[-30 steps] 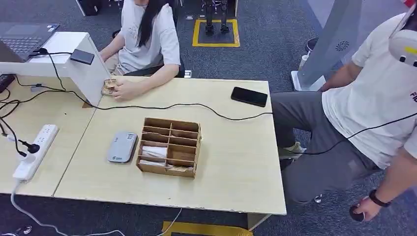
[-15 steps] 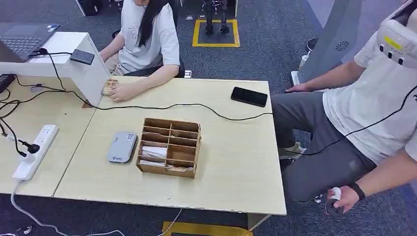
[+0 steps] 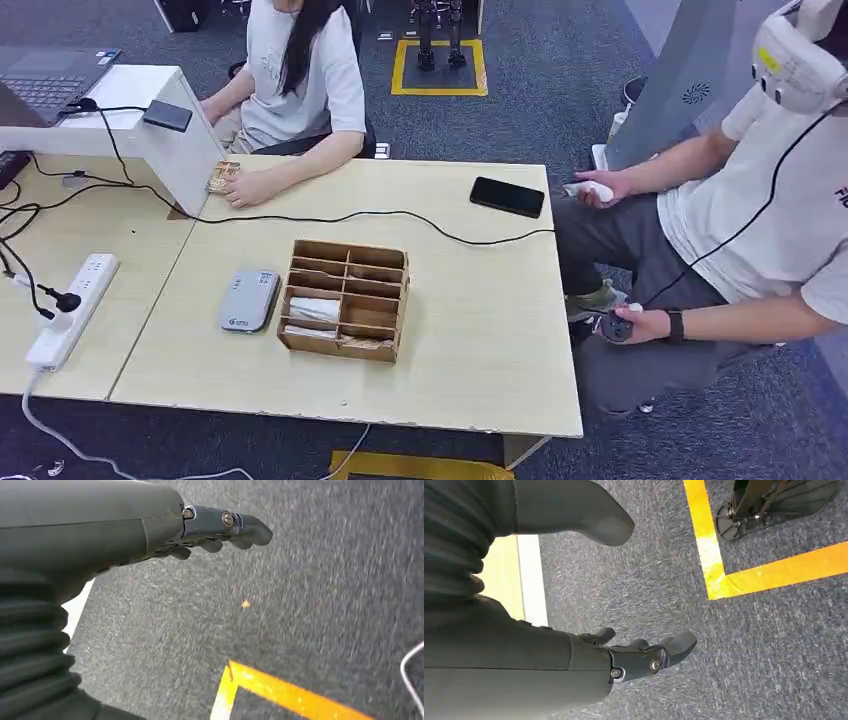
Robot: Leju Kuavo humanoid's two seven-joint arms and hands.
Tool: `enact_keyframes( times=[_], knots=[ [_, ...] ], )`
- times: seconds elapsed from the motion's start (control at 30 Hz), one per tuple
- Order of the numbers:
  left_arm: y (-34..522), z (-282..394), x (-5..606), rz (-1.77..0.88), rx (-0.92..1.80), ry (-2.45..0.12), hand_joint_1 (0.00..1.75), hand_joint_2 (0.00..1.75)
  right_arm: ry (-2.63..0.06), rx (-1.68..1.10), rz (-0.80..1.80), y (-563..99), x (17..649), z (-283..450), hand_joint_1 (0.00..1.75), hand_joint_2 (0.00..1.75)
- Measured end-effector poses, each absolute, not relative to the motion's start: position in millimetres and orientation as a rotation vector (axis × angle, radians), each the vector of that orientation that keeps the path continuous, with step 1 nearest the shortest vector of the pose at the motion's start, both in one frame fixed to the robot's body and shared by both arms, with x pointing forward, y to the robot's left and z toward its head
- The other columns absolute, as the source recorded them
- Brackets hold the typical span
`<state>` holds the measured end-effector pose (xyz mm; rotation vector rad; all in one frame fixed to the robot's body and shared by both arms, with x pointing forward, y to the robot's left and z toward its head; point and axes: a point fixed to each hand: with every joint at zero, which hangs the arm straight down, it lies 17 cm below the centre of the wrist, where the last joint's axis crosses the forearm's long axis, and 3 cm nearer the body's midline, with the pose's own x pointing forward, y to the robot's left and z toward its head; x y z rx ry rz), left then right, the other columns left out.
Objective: Pass the card to the sensor for recognition and then transmit it.
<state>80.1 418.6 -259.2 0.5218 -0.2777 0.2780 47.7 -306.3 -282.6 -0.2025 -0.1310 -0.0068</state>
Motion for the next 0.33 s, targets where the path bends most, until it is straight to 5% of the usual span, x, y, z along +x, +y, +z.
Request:
enact_keyframes(
  times=[0.03, 0.07, 0.33],
  knots=[
    [415, -260, 80, 0.273, 0.508, -0.279, 0.0, 0.0, -0.134, -0.197, -0.008, -306, 48, -283, 0.0, 1.75],
    [411, -261, 80, 0.267, 0.493, -0.28, 0.0, 0.0, -0.139, -0.191, -0.009, -304, 48, -282, 0.0, 0.0],
    [375, -270, 76, 0.209, 0.369, -0.278, 0.0, 0.0, -0.175, -0.153, -0.018, -298, 51, -281, 0.0, 0.0]
  ],
)
